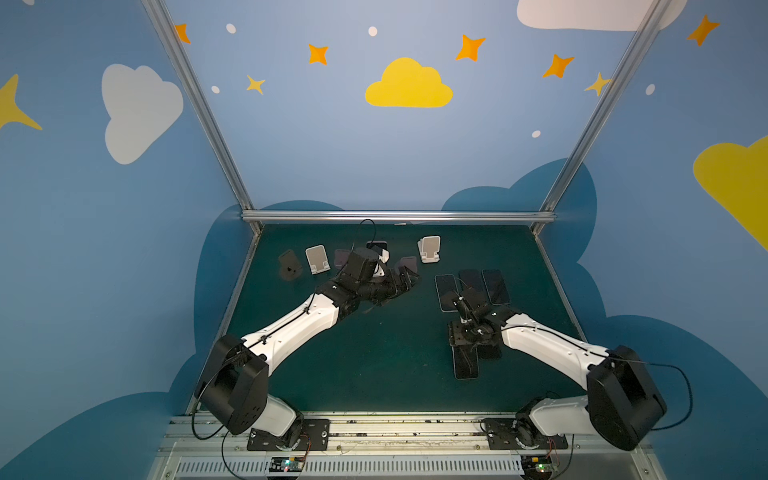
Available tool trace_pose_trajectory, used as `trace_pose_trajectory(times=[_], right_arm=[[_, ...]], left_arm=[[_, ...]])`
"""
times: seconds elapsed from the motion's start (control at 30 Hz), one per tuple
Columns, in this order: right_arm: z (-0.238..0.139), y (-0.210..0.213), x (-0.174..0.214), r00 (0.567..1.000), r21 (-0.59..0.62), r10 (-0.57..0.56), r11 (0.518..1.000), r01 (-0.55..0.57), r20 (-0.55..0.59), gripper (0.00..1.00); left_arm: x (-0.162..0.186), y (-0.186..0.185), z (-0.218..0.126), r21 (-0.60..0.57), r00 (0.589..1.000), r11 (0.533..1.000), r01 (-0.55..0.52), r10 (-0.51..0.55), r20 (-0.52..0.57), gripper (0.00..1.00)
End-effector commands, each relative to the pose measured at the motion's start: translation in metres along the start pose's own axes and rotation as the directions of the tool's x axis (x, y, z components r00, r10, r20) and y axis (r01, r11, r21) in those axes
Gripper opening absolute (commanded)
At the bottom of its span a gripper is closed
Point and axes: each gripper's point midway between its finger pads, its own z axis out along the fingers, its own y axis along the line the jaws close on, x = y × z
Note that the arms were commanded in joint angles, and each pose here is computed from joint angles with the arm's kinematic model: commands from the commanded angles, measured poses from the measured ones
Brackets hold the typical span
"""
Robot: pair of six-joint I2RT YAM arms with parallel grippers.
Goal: Remove the phone from the phone stand
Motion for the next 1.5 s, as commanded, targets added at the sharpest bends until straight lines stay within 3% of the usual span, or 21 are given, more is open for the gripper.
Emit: trace_pose_trajectory(times=[0.0, 0.67, 1.47], right_arm=[[0.009, 0.006, -0.009, 1.000, -0.021, 0.023, 1.000, -0.022, 0.008, 0.65], [0.044, 0.002, -0.022, 0.999, 0.029, 0.030, 0.999, -0.029, -0.044, 0.70], [0.056, -0.003, -0.026, 0.995, 0.066, 0.018, 0.998, -0.011, -0.103, 0.78]], left_arm=[[-0.006, -0.011, -0.001, 0.023, 1.000, 0.999, -0.025, 0.025, 0.006, 1.00], [-0.005, -0.008, 0.003, 0.025, 1.000, 1.000, -0.012, 0.012, -0.007, 1.00], [-0.009, -0.008, -0.001, 0.020, 1.000, 1.000, -0.020, 0.020, 0.012, 1.00]])
